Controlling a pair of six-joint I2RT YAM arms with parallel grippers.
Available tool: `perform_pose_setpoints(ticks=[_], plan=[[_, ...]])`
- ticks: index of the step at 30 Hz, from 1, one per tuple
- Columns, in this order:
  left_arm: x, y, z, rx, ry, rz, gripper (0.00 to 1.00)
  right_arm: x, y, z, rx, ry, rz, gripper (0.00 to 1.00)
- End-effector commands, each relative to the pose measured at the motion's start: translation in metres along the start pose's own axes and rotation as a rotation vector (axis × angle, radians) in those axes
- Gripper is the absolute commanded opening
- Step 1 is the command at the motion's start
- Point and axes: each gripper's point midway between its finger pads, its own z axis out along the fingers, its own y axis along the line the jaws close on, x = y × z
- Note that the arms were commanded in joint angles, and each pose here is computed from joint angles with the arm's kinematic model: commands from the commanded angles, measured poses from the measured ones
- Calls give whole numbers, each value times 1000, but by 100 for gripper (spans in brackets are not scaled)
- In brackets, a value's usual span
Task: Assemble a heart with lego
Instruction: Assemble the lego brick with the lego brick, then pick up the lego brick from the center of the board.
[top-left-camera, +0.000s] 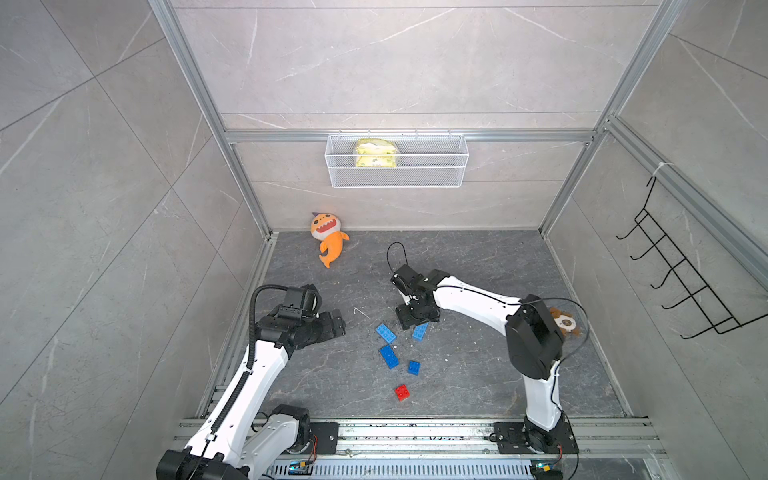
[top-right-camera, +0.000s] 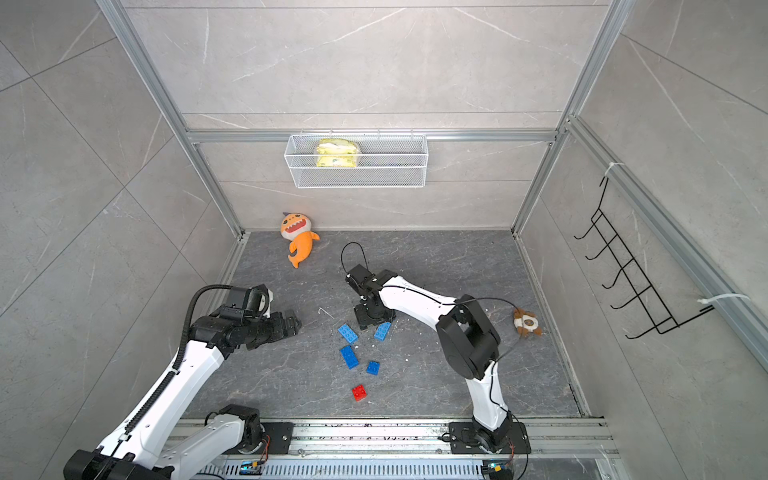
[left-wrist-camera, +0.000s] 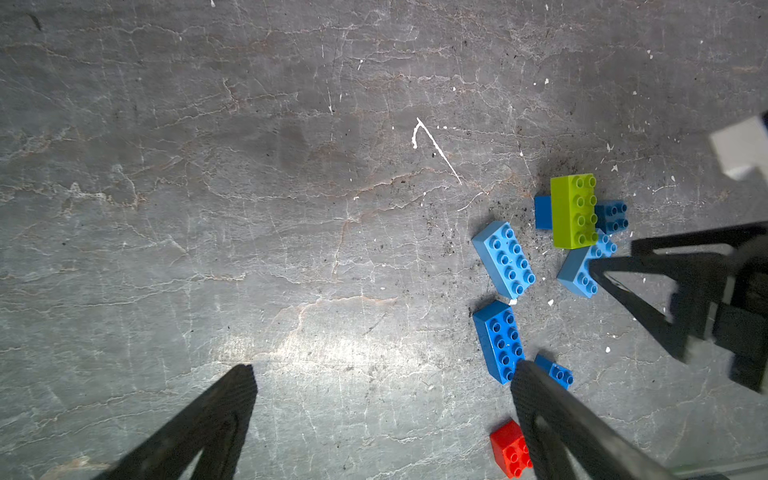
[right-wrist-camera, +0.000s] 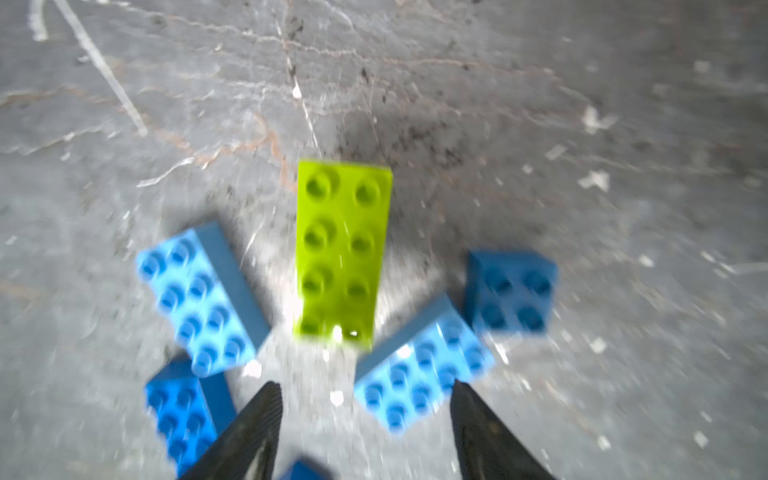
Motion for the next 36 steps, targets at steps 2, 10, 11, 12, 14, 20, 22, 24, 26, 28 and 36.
perform_pose_setpoints(ticks=[2, 10, 11, 12, 14, 20, 22, 24, 26, 28, 36], plan=[[1, 1, 1, -14, 3, -5, 100, 33, -14, -11, 30, -6, 107, 66], [1, 1, 1, -22, 6, 2, 100, 27, -21, 23, -24, -16, 276, 65], [2, 1, 1, -24, 5, 5, 100, 23, -20, 26, -34, -23, 285, 65], [2, 1, 0, -28, 3, 9, 100, 19, -19, 28, -40, -29, 292, 66], [2, 2, 0, -35, -1, 13, 100, 12, -17, 31, -50, -40, 296, 65], [2, 0, -4, -33, -15, 20, 100, 6, -23, 47, 8, -6, 275, 64], [2, 0, -4, -34, -17, 23, 100, 7, -27, 48, 34, 2, 266, 59], [2, 0, -4, -32, -15, 24, 100, 9, -32, 45, 61, 5, 256, 54], [2, 0, -3, -33, -12, 23, 100, 14, -37, 44, 87, 17, 240, 49], [2, 0, -2, -35, -7, 23, 100, 19, -42, 43, 116, 33, 218, 46], [2, 0, -3, -35, -9, 25, 100, 21, -42, 38, 111, 42, 183, 42]])
